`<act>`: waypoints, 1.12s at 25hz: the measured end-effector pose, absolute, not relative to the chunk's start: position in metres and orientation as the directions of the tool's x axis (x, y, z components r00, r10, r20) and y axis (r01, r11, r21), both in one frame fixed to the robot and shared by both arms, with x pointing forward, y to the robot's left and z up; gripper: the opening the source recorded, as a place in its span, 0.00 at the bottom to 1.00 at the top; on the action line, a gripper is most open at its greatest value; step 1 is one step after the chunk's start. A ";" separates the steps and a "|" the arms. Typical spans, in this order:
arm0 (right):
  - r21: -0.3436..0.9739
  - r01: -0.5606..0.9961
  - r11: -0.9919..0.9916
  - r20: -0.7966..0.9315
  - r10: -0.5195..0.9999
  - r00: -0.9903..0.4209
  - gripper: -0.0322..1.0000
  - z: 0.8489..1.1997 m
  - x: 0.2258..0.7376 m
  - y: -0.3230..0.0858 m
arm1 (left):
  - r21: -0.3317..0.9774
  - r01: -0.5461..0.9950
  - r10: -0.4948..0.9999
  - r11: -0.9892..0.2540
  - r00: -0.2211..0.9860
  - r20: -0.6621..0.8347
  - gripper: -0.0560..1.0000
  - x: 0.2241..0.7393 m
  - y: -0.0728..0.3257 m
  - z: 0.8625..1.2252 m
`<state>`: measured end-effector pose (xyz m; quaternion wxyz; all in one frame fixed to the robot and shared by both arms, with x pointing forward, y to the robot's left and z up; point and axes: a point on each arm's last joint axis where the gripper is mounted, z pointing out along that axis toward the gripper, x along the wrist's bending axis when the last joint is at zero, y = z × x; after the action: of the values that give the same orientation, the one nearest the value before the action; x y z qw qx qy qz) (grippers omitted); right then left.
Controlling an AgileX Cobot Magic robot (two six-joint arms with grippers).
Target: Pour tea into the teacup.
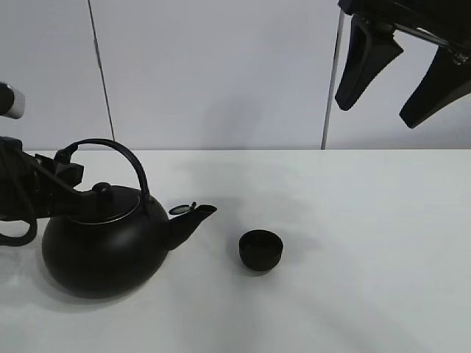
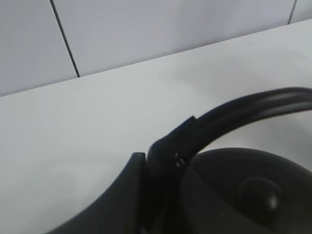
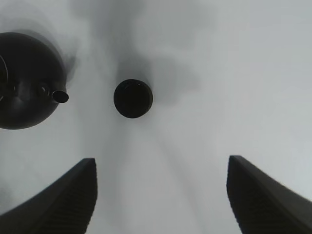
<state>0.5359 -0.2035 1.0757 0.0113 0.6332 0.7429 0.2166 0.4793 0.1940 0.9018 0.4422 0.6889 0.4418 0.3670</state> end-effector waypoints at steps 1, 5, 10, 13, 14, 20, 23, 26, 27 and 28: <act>0.337 0.936 0.104 0.257 0.946 -0.198 0.53 1.076 0.536 -0.204 | 0.931 0.288 0.931 -0.222 0.347 0.115 0.15 0.479 0.193 0.901; 0.339 0.935 0.106 0.257 0.946 -0.200 0.53 1.076 0.536 -0.204 | 0.931 0.295 0.930 -0.213 0.352 0.101 0.15 0.479 0.192 0.901; 0.339 0.935 0.106 0.257 0.946 -0.200 0.53 1.076 0.536 -0.204 | 0.931 0.316 0.933 -0.186 0.353 0.067 0.19 0.479 0.191 0.901; 0.339 0.935 0.106 0.257 0.946 -0.200 0.53 1.076 0.536 -0.204 | 0.920 0.342 0.929 -0.191 0.365 0.057 0.24 0.478 0.191 0.899; 0.339 0.935 0.106 0.257 0.946 -0.200 0.53 1.076 0.536 -0.204 | 0.916 0.350 0.927 -0.194 0.370 0.055 0.25 0.477 0.190 0.898; 0.340 0.934 0.109 0.256 0.945 -0.203 0.53 1.076 0.536 -0.204 | 0.912 0.360 0.923 -0.197 0.382 0.049 0.32 0.477 0.189 0.898; 0.342 0.934 0.108 0.256 0.945 -0.203 0.53 1.076 0.536 -0.203 | 0.907 0.371 0.923 -0.198 0.383 0.045 0.37 0.474 0.190 0.900; 0.342 0.934 0.108 0.256 0.945 -0.203 0.53 1.076 0.536 -0.203 | 0.902 0.381 0.921 -0.203 0.387 0.044 0.39 0.468 0.193 0.902; 0.342 0.934 0.108 0.256 0.945 -0.203 0.53 1.076 0.536 -0.203 | 0.901 0.384 0.921 -0.204 0.387 0.044 0.39 0.465 0.194 0.904; 0.342 0.934 0.108 0.256 0.945 -0.203 0.53 1.076 0.536 -0.203 | 0.902 0.382 0.921 -0.203 0.388 0.043 0.39 0.462 0.196 0.906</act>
<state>0.5363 -0.2035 1.0759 0.0133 0.6312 0.7442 0.2182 0.4622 0.1957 0.9055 0.4343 0.7109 0.4580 0.3103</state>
